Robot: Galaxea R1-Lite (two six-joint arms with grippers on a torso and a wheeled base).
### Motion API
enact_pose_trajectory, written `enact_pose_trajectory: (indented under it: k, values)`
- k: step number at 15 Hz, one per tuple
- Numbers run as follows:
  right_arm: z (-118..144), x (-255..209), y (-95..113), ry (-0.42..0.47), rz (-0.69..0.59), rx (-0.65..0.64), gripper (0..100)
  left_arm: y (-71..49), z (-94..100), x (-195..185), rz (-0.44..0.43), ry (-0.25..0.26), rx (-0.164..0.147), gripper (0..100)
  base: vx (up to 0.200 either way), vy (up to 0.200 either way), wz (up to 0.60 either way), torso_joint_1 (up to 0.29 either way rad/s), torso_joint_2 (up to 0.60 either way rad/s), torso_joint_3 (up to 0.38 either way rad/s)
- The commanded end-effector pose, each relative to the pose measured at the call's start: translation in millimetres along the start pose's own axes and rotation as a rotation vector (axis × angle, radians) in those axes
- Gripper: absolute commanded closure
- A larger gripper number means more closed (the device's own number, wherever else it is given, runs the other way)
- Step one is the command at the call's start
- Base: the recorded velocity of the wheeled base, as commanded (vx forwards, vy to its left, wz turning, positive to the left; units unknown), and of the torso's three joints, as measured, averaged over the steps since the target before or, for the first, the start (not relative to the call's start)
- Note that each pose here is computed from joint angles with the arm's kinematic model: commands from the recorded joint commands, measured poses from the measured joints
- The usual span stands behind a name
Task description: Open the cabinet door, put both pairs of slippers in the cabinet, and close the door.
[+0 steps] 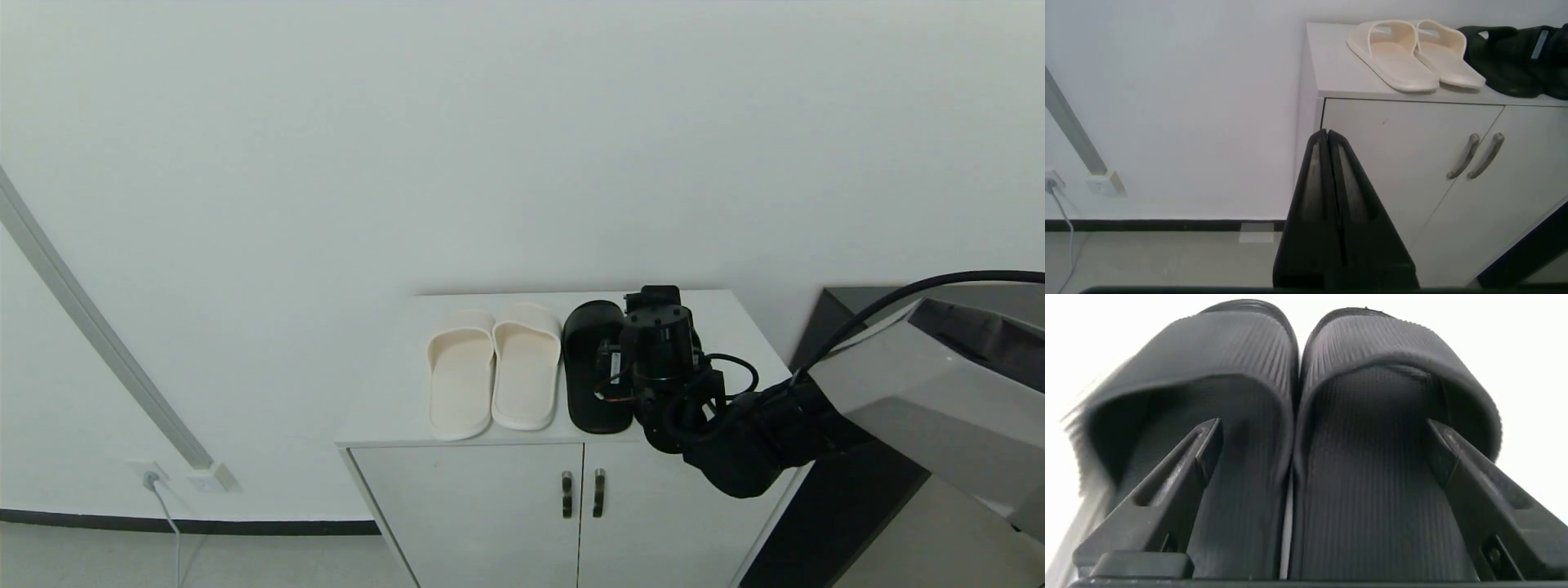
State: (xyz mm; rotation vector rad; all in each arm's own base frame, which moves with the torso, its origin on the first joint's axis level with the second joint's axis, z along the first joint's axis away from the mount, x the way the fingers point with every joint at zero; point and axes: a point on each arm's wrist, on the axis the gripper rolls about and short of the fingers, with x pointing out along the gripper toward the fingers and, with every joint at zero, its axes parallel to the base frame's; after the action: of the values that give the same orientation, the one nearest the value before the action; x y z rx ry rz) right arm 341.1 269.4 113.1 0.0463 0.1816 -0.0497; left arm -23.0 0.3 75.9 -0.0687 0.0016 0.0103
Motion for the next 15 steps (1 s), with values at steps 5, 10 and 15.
enact_pose_trajectory:
  k: [5,10,15]
  values:
    - [-2,36,0,0.001,-0.036,0.004,0,0.0,-0.1,0,0.001,0.001,0.000,100,0.000,0.000,0.00,0.000,0.00,0.000]
    - [-2,37,0,0.001,-0.032,0.002,100,0.0,-0.1,0,0.001,0.001,0.000,100,0.000,0.000,0.00,0.000,0.00,0.000]
    - [26,11,-11,-0.024,-0.016,-0.003,100,0.0,-0.1,0,0.002,0.001,-0.002,100,0.000,0.000,0.00,0.000,0.00,0.000]
